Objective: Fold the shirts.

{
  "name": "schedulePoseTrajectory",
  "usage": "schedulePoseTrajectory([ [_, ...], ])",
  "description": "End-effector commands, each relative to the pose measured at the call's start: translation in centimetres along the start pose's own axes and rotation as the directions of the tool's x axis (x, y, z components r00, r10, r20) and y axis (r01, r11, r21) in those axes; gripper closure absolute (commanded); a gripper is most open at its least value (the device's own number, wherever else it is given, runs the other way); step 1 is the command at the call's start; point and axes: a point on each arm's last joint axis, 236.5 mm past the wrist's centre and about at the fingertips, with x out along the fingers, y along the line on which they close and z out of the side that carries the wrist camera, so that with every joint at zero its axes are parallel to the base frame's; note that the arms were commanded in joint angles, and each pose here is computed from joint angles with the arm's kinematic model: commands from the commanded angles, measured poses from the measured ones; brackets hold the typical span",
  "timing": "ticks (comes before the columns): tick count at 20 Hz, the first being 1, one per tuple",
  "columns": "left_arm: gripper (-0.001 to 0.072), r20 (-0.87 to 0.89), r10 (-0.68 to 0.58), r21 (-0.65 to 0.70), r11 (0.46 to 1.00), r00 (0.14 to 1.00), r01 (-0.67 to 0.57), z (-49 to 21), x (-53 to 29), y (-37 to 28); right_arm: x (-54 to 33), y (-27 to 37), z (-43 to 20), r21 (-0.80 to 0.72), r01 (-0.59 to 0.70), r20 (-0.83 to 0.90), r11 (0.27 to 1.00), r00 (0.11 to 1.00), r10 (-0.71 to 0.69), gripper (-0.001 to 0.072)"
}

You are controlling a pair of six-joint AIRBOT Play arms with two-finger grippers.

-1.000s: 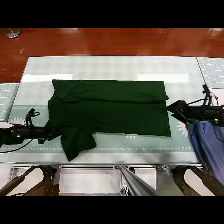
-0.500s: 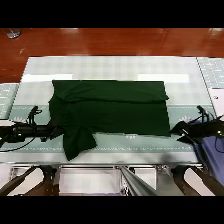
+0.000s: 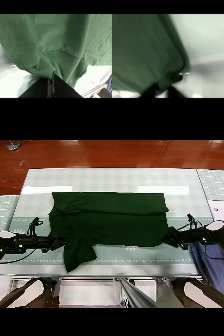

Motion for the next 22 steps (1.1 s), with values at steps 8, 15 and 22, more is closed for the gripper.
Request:
schedulePoseTrajectory([
  [8, 0.0686, 0.172, -0.076, 0.169, 0.985, 0.982, 0.046, 7.3, -4.9, -6.0, -5.0, 6.5, 5.1, -0.232, -0.074, 0.108, 0.97, 0.989, 0.102, 0.0682],
  [15, 0.0687, 0.254, -0.093, 0.271, 0.962, 0.963, 0.022, 18.2, -5.6, -12.9, -5.8, 11.6, 12.5, -0.23, -0.195, 0.172, 0.953, 0.956, 0.237, 0.0682],
  [22, 0.0687, 0.215, -0.026, 0.242, 0.97, 0.976, -0.028, 25.6, -2.3, -13.0, -3.4, 13.9, 19.1, -0.216, -0.203, 0.159, 0.955, 0.958, 0.239, 0.0682],
])
